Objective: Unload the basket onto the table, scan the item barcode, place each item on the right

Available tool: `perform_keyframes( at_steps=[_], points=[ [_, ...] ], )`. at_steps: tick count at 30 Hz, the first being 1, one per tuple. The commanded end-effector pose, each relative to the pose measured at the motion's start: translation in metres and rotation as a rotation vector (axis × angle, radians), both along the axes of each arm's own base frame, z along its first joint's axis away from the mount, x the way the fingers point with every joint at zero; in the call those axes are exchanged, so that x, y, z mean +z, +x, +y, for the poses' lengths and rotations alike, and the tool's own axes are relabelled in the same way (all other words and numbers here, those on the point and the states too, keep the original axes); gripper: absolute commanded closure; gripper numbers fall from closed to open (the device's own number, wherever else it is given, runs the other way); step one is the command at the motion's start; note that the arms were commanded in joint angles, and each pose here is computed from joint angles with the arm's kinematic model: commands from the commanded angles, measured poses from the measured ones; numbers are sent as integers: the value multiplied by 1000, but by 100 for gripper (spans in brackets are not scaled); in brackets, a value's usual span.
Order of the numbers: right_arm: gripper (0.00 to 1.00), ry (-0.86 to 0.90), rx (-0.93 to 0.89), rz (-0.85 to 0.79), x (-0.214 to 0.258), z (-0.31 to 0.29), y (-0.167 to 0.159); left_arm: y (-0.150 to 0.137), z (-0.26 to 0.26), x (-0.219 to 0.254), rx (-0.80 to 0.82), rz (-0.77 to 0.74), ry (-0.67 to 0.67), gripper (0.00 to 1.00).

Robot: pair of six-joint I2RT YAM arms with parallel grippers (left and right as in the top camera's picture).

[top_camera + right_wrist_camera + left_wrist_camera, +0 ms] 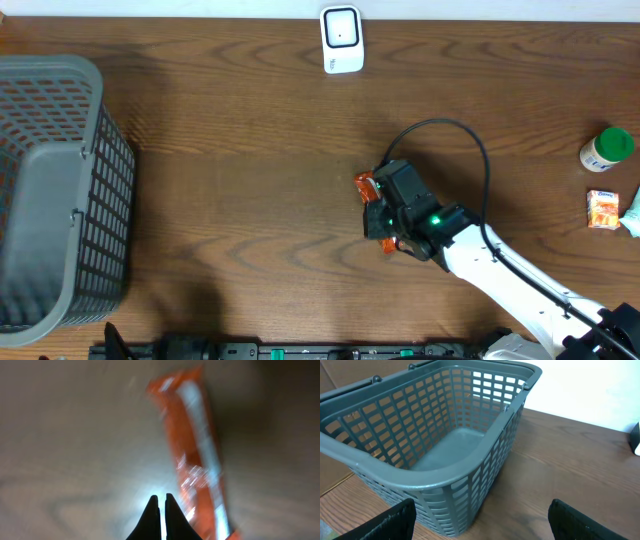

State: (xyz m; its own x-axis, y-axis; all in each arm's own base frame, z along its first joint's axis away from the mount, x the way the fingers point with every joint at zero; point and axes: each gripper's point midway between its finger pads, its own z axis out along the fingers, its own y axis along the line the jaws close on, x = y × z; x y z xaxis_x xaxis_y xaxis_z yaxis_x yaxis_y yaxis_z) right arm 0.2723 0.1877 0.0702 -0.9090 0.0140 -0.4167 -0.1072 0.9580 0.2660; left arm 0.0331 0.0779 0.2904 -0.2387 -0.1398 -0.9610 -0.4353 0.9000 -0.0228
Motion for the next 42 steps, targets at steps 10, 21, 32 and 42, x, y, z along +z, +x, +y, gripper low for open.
perform_keyframes(
  at_steps=[10,21,32,42],
  points=[
    [99,-87,-90,-98,-32,-27,60,0,1,1,7,-2,-1,15],
    [99,-80,-36,-33,-52,-16,50,0,1,1,7,-2,-1,15],
    [99,-95,75,-20,-55,8,30,0,1,1,7,-2,-1,15],
    [99,-81,133,-27,-43,25,18,0,1,1,7,-2,-1,15]
  ],
)
